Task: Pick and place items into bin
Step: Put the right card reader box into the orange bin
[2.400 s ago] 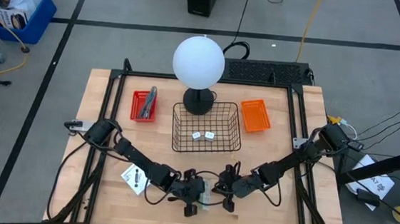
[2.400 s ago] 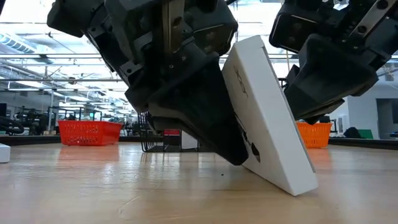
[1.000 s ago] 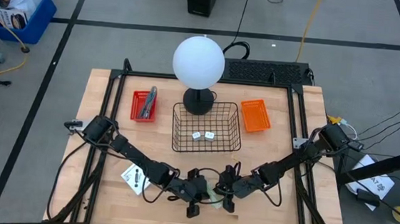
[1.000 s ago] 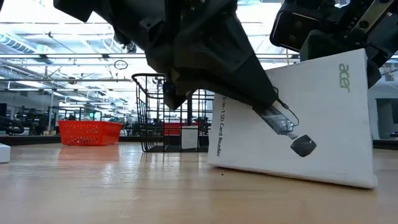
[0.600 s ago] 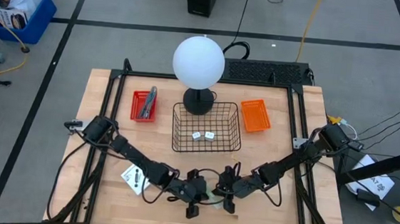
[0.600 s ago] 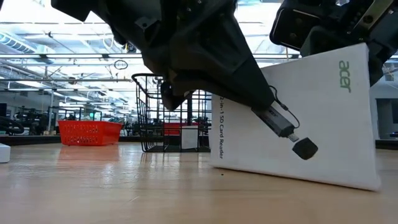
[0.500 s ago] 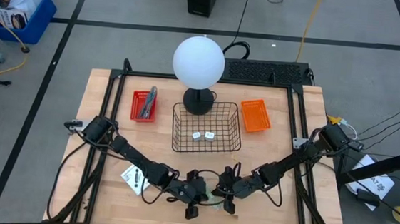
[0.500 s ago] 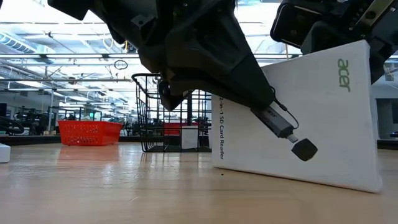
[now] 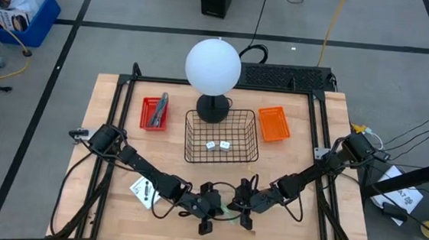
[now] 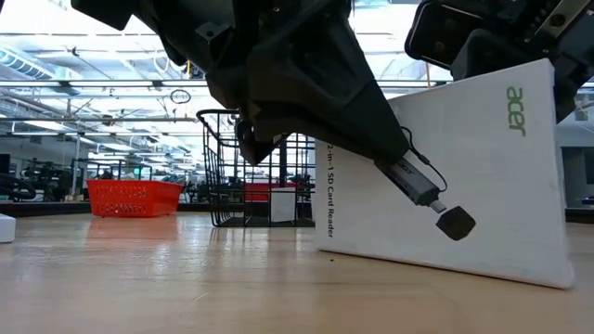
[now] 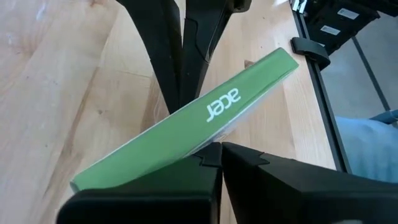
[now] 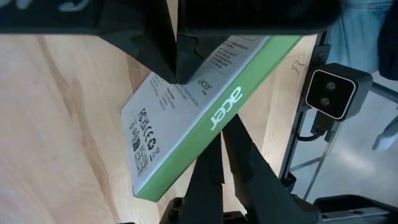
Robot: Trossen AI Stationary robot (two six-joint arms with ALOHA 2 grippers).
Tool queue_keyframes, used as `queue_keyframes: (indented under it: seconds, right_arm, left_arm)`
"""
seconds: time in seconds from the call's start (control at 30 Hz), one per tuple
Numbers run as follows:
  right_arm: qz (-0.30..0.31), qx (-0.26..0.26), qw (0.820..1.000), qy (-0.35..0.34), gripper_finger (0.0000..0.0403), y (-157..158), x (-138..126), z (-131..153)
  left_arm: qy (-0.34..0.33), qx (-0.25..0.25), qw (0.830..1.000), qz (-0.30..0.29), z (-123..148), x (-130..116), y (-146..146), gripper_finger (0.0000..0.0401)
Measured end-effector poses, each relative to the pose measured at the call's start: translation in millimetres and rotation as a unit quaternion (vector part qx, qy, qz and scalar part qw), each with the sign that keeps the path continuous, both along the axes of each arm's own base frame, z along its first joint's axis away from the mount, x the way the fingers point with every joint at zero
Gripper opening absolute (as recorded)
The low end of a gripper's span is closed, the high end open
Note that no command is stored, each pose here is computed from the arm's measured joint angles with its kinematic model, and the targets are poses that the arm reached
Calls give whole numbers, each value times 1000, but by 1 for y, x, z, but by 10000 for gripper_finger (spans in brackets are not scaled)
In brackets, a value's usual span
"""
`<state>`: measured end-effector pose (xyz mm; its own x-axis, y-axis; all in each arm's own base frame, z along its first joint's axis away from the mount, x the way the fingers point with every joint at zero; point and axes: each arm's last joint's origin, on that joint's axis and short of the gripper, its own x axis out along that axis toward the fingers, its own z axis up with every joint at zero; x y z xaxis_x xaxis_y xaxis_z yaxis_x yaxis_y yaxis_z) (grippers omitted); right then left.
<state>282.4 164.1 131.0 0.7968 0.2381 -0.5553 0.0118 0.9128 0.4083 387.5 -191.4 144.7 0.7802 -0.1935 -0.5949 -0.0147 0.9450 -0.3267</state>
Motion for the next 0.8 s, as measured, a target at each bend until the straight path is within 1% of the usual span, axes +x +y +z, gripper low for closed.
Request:
queue_keyframes:
  seconds: [0.1, 0.2, 0.63, 0.8]
  right_arm:
    - [3, -7, 1000, -2, 0, 0, 0, 0]
    - [2, -11, 1000, 5, 0, -1, -1, -1]
    - [-6, -49, 998, 29, 0, -10, 0, -7]
    - [-3, -43, 998, 52, 1, -13, -1, -9]
  left_arm:
    - [0, 0, 1000, 0, 0, 0, 0, 34]
    - [0, -1, 1000, 0, 0, 0, -1, 39]
    - [0, 2, 1000, -2, 0, -1, -1, 40]
    - [1, 2, 1000, -2, 0, -1, -1, 40]
